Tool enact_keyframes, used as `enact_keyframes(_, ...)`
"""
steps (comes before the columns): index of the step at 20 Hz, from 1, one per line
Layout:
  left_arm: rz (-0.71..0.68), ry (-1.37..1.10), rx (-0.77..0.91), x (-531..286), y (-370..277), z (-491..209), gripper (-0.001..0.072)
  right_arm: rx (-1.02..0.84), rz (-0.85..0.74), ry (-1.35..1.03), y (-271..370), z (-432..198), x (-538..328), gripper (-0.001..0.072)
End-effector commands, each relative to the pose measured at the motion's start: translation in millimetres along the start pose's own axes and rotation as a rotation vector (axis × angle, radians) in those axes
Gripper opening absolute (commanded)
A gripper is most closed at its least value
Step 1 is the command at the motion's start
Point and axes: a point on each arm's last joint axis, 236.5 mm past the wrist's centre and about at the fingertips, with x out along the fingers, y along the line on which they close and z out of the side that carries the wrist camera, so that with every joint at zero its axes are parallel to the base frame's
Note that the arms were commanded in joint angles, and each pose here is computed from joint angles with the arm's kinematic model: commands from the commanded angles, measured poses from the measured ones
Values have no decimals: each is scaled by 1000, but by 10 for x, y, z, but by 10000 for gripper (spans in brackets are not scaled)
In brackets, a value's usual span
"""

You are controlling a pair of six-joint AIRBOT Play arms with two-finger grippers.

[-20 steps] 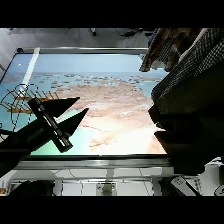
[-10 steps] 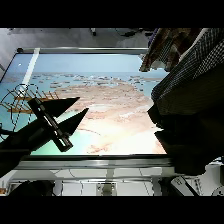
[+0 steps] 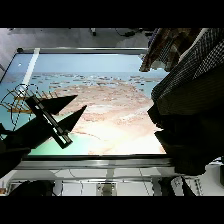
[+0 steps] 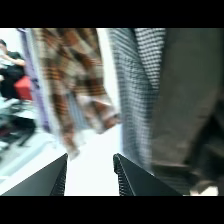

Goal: Fold the clothes and pants, and hang the long-sleeved shirts on hangers.

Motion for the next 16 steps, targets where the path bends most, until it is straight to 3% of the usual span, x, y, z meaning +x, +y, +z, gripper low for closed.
enact_keyframes(1,142,-16,44,8,362,14,348,-184,184,26,478,-150,-153,693)
enact_keyframes(5,255,35,49,29,728,-191,348,-305,334,140,699,-430,-13,693)
enact_keyframes(10,271,110,39,151,841,-499,348,-534,545,481,832,-1476,345,693)
enact_keyframes(16,259,142,30,236,828,-644,348,-602,602,701,779,-2264,610,693)
